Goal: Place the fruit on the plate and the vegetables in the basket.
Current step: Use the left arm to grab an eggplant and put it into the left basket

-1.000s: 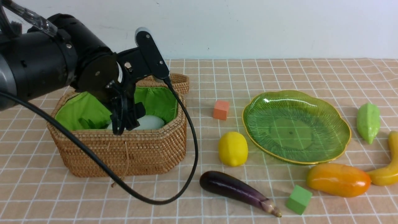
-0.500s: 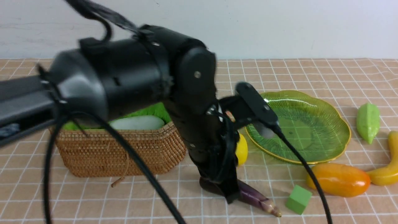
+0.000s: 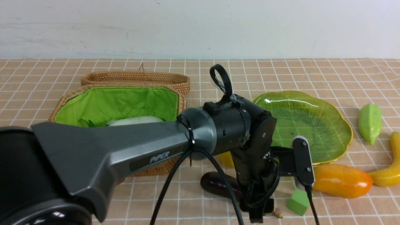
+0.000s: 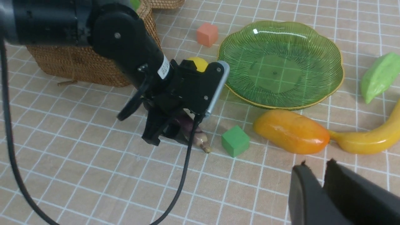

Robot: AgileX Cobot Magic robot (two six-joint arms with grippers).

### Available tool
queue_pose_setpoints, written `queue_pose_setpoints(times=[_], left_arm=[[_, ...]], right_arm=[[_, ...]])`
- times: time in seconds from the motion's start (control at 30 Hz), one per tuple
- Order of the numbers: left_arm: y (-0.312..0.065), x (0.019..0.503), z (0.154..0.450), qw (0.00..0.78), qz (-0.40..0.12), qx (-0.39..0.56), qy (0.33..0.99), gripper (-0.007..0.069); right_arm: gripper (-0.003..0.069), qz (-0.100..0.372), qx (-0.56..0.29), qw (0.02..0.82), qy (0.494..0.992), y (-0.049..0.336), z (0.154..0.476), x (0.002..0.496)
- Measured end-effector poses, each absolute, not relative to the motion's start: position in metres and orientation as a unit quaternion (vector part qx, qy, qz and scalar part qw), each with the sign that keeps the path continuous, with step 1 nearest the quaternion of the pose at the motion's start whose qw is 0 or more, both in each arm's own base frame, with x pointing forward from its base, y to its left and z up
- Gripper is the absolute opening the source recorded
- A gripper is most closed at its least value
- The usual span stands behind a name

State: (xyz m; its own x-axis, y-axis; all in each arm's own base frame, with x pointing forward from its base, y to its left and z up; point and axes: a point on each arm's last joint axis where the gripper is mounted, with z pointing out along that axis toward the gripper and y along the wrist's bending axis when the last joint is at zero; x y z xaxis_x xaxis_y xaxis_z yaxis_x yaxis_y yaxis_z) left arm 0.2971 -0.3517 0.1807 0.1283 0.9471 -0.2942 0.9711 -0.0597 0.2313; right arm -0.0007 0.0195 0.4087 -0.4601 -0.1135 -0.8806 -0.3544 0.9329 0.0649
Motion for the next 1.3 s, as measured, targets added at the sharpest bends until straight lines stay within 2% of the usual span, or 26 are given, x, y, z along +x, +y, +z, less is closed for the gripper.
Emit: queue_pose_setpoints(times=[0.13, 0.23, 0.33, 0.47, 0.57, 0.6, 0.63, 0.7, 0.77, 0.83, 1.0, 1.03, 1.1, 1.13, 1.23, 1.3], left_arm=[[-0.354, 0.299, 0.167, 0.178, -0.031, 0.734, 0.655, 0.0499], [-0.354, 0.298, 0.166, 0.173, -0.034, 0.734, 0.656, 0.0415], [-0.354, 0.298, 0.165, 0.167, -0.035, 0.731, 0.661, 0.0272], [-0.353, 0.290, 0.175, 0.151, -0.033, 0.724, 0.673, 0.0278], [-0.356, 0.277, 0.209, 0.165, -0.028, 0.721, 0.673, 0.0278], [-0.359, 0.271, 0.231, 0.191, -0.027, 0.720, 0.666, 0.0278], [-0.359, 0.270, 0.235, 0.197, -0.027, 0.719, 0.666, 0.0278], [-0.364, 0.262, 0.276, 0.263, -0.034, 0.711, 0.651, 0.0278], [-0.370, 0.263, 0.304, 0.333, -0.046, 0.692, 0.639, 0.0278], [-0.376, 0.269, 0.313, 0.385, -0.055, 0.670, 0.633, 0.0278], [-0.398, 0.295, 0.295, 0.471, -0.066, 0.629, 0.615, 0.0278], [-0.406, 0.303, 0.283, 0.484, -0.065, 0.624, 0.611, 0.0278], [-0.410, 0.306, 0.274, 0.482, -0.067, 0.623, 0.613, 0.0278], [-0.414, 0.309, 0.261, 0.465, -0.065, 0.629, 0.619, 0.0278], [-0.412, 0.308, 0.257, 0.433, -0.058, 0.642, 0.630, 0.0278], [-0.405, 0.304, 0.266, 0.403, -0.044, 0.654, 0.639, 0.0277]], right_arm=[[0.0107, 0.120, -0.138, 0.501, 0.846, 0.020, 0.409, -0.001], [0.0107, 0.122, -0.139, 0.501, 0.846, 0.020, 0.409, -0.001], [0.0109, 0.122, -0.139, 0.501, 0.846, 0.020, 0.409, -0.001], [0.0109, 0.119, -0.138, 0.501, 0.846, 0.019, 0.409, -0.001], [0.0112, 0.113, -0.135, 0.503, 0.846, 0.018, 0.409, 0.000], [0.0113, 0.110, -0.133, 0.506, 0.845, 0.018, 0.409, 0.000], [0.0113, 0.110, -0.131, 0.507, 0.845, 0.017, 0.409, 0.001], [0.0115, 0.099, -0.120, 0.520, 0.840, 0.015, 0.411, 0.003], [0.0116, 0.090, -0.105, 0.532, 0.835, 0.012, 0.413, 0.004], [0.0116, 0.084, -0.088, 0.540, 0.833, 0.010, 0.415, 0.006], [0.0118, 0.082, -0.057, 0.546, 0.832, 0.007, 0.416, 0.007], [0.0119, 0.084, -0.054, 0.546, 0.832, 0.007, 0.416, 0.007], [0.0119, 0.084, -0.054, 0.545, 0.833, 0.007, 0.416, 0.007], [0.0119, 0.084, -0.054, 0.540, 0.836, 0.007, 0.415, 0.007], [0.0120, 0.083, -0.055, 0.530, 0.842, 0.007, 0.413, 0.006], [0.0120, 0.083, -0.055, 0.527, 0.844, 0.006, 0.412, 0.005]])
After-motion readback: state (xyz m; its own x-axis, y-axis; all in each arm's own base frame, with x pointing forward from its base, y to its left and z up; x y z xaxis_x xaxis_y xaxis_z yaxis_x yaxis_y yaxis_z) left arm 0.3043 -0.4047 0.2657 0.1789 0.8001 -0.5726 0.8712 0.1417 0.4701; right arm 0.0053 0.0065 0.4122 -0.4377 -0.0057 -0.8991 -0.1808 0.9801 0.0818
